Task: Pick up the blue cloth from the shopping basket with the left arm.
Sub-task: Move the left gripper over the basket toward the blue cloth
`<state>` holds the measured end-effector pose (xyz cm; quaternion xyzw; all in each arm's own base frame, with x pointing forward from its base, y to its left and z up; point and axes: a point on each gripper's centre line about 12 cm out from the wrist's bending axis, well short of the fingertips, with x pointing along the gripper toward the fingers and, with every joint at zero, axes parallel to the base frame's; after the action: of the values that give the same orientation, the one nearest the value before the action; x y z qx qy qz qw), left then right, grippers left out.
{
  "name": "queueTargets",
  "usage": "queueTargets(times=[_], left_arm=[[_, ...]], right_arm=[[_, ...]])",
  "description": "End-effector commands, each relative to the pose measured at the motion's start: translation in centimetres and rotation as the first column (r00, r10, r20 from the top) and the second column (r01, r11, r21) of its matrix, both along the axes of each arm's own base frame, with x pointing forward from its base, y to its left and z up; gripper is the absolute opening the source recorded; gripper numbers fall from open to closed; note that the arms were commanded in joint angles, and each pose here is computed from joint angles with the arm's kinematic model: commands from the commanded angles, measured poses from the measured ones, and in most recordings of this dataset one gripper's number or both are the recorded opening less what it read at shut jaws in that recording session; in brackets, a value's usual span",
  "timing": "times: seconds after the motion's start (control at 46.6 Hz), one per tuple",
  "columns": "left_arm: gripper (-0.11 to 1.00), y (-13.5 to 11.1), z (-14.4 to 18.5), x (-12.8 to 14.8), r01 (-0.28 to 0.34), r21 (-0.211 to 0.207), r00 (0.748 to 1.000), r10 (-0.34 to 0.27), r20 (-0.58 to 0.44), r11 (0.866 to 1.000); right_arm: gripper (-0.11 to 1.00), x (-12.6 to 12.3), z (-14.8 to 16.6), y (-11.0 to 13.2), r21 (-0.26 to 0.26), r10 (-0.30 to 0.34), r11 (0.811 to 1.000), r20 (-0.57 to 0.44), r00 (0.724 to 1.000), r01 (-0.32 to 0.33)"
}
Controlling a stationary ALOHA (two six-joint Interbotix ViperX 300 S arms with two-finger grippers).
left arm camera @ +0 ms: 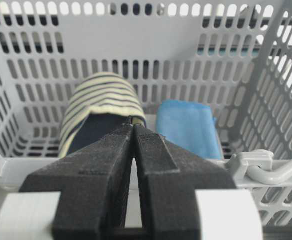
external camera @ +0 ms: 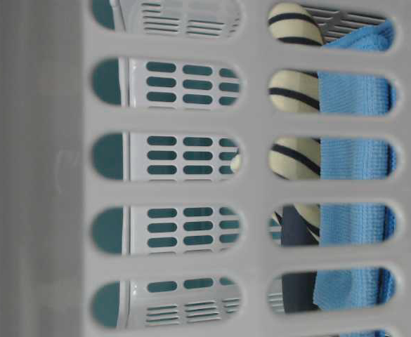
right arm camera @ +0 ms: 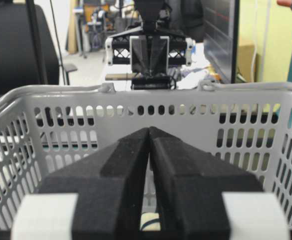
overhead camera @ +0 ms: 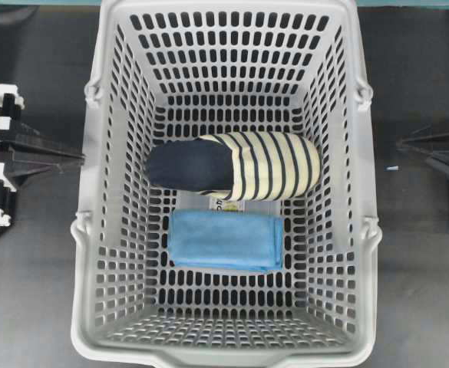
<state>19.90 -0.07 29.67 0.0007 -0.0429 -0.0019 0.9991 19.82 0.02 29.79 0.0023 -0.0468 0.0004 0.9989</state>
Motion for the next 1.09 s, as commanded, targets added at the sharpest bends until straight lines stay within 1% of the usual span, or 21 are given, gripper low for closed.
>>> queueTargets(times=[0.0, 0.021, 0.064, 0.129, 0.172, 0.257, 0.386, 0.515, 0.643, 0.665, 0.708, 0.751, 0.815, 0.836, 0.879, 0.944, 0.965, 1.008, 1.029, 1.072], left_arm=[[0.06, -0.5, 0.9, 0.6, 0.026, 0.016, 1.0, -0.025, -0.014, 1.0], [0.06, -0.5, 1.1, 0.7, 0.025, 0.01, 0.999, -0.025, -0.022, 1.0], [0.02, -0.5, 1.8, 0.9, 0.026, -0.002, 0.999, -0.026, -0.042, 1.0], [0.0, -0.6, 3.0, 1.5, 0.028, -0.018, 0.996, -0.029, -0.087, 0.999], [0.0, -0.6, 3.7, 1.9, 0.028, -0.02, 0.993, -0.03, -0.118, 0.999], [0.0, -0.8, 5.2, 2.8, 0.031, -0.019, 0.983, -0.034, -0.182, 0.999], [0.0, -1.3, 7.3, 4.6, 0.045, -0.018, 0.958, -0.048, -0.281, 0.999], [0.0, -1.8, 8.5, 7.0, 0.051, -0.014, 0.917, -0.052, -0.397, 0.999], [0.0, -2.1, 8.4, 9.5, 0.049, -0.009, 0.856, -0.047, -0.515, 0.999], [0.0, -2.2, 8.3, 10.0, 0.049, -0.008, 0.84, -0.046, -0.541, 0.999], [0.0, -2.3, 8.0, 10.8, 0.049, -0.008, 0.82, -0.044, -0.57, 0.999], [0.0, -2.4, 7.9, 11.5, 0.049, -0.008, 0.803, -0.044, -0.594, 0.999], [0.0, -2.6, 7.5, 12.6, 0.05, -0.005, 0.779, -0.043, -0.626, 0.999], [0.0, -2.6, 7.4, 13.1, 0.05, -0.006, 0.767, -0.042, -0.64, 0.999], [0.0, -2.8, 7.4, 13.9, 0.052, -0.006, 0.758, -0.043, -0.65, 0.999], [0.01, -3.1, 7.3, 15.3, 0.056, -0.003, 0.741, -0.043, -0.67, 0.998], [0.03, -3.1, 7.2, 15.7, 0.056, -0.004, 0.734, -0.044, -0.678, 0.998], [0.08, -3.3, 7.2, 16.4, 0.054, -0.007, 0.722, -0.043, -0.69, 0.999], [0.12, -3.4, 7.0, 17.0, 0.053, -0.007, 0.71, -0.043, -0.703, 0.999], [0.24, -3.5, 6.6, 17.8, 0.05, -0.01, 0.689, -0.042, -0.724, 0.999]], right_arm=[[0.01, 0.2, -0.1, 0.1, 0.014, 0.006, 1.0, -0.008, 1.0, -0.006], [0.01, 0.2, 0.0, 0.1, 0.017, 0.006, 1.0, -0.009, 1.0, -0.005], [0.06, 0.3, -0.2, 0.1, 0.026, 0.005, 1.0, -0.025, 1.0, -0.005], [-0.01, 0.3, -0.3, 0.2, 0.041, 0.011, 0.999, -0.049, 0.999, -0.009], [-0.01, 0.4, -0.2, 0.2, 0.069, 0.015, 0.998, -0.067, 0.998, -0.01], [-0.01, 0.5, 0.0, 0.2, 0.107, 0.019, 0.994, -0.091, 0.996, -0.009], [-0.01, 0.6, 0.3, 0.2, 0.118, 0.021, 0.993, -0.114, 0.993, -0.007], [0.0, 0.6, 0.3, 0.2, 0.119, 0.022, 0.993, -0.125, 0.992, -0.007], [0.01, 0.6, 0.3, 0.2, 0.116, 0.021, 0.993, -0.126, 0.992, -0.006], [0.02, 0.6, 0.4, 0.2, 0.116, 0.021, 0.993, -0.125, 0.992, -0.006], [0.06, 0.6, 0.4, 0.2, 0.118, 0.022, 0.993, -0.125, 0.992, -0.008], [0.14, 0.6, 0.3, 0.2, 0.116, 0.021, 0.993, -0.126, 0.992, -0.006], [0.31, 0.6, 0.5, 0.2, 0.119, 0.023, 0.993, -0.122, 0.992, -0.008], [0.38, 0.6, 0.5, 0.2, 0.122, 0.021, 0.992, -0.122, 0.992, -0.006], [0.51, 0.6, 0.6, 0.2, 0.119, 0.023, 0.993, -0.117, 0.993, -0.009], [0.69, 0.6, 0.8, 0.3, 0.119, 0.027, 0.993, -0.108, 0.994, -0.014], [0.74, 0.6, 0.9, 0.4, 0.116, 0.028, 0.993, -0.105, 0.994, -0.016], [0.78, 0.6, 1.0, 0.3, 0.118, 0.027, 0.993, -0.102, 0.994, -0.015], [0.78, 0.5, 1.0, 0.3, 0.116, 0.027, 0.993, -0.101, 0.995, -0.015], [0.77, 0.5, 1.0, 0.3, 0.116, 0.027, 0.993, -0.099, 0.995, -0.015]])
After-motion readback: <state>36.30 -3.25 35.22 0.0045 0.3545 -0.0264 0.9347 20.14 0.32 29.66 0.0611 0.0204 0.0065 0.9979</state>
